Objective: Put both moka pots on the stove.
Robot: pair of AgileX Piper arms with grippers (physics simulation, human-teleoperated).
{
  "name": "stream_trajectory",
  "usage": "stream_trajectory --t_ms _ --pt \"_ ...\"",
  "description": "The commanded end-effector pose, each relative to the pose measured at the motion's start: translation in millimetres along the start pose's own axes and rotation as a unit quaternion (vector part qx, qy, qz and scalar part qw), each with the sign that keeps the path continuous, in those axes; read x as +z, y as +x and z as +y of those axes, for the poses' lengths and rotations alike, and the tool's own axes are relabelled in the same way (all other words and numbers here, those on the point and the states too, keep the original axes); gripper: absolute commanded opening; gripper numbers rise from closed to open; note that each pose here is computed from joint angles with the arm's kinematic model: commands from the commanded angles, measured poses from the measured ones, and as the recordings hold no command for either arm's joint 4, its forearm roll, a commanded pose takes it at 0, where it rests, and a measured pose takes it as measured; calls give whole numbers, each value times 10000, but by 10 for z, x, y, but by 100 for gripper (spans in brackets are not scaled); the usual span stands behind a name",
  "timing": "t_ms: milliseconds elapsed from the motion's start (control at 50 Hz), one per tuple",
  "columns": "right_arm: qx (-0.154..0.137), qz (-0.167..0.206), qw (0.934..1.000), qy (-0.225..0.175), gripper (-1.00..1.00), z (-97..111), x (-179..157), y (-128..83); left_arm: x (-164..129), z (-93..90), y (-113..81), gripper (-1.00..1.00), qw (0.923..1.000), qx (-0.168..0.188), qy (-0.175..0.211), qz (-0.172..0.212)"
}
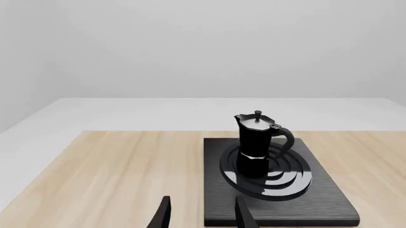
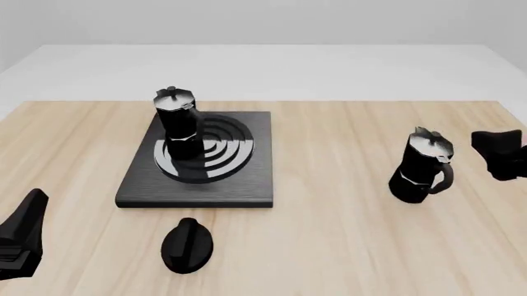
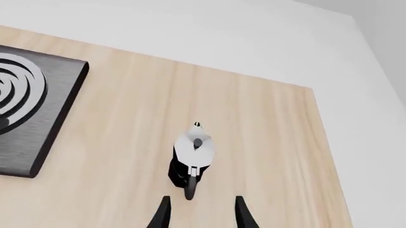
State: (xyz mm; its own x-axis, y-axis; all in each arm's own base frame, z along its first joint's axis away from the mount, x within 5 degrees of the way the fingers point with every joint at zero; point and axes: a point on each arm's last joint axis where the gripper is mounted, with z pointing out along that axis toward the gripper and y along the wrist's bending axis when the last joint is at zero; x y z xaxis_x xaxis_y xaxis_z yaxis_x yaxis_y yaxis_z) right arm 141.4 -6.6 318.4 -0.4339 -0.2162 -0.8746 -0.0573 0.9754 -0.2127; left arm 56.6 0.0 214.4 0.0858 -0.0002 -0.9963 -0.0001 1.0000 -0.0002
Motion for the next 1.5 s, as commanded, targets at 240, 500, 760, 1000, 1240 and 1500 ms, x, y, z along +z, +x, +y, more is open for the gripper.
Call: stream_trajectory --t_ms 240,500,760,1000,1240,1500 --pt "52 423 9991 -41 100 1 591 113 0 0 0 100 10000 0 0 0" --pt "127 588 9981 -97 100 33 761 212 0 0 0 100 10000 0 0 0" --pt "192 746 9969 -156 100 74 906 325 0 0 0 100 10000 -1 0 0" --pt "233 840 9961 -149 100 79 969 396 0 0 0 100 10000 -1 -1 0" --pt "251 882 9957 -142 100 82 1044 447 0 0 0 100 10000 0 0 0" --pt "274 973 9947 -158 100 99 1157 524 0 0 0 100 10000 0 0 0"
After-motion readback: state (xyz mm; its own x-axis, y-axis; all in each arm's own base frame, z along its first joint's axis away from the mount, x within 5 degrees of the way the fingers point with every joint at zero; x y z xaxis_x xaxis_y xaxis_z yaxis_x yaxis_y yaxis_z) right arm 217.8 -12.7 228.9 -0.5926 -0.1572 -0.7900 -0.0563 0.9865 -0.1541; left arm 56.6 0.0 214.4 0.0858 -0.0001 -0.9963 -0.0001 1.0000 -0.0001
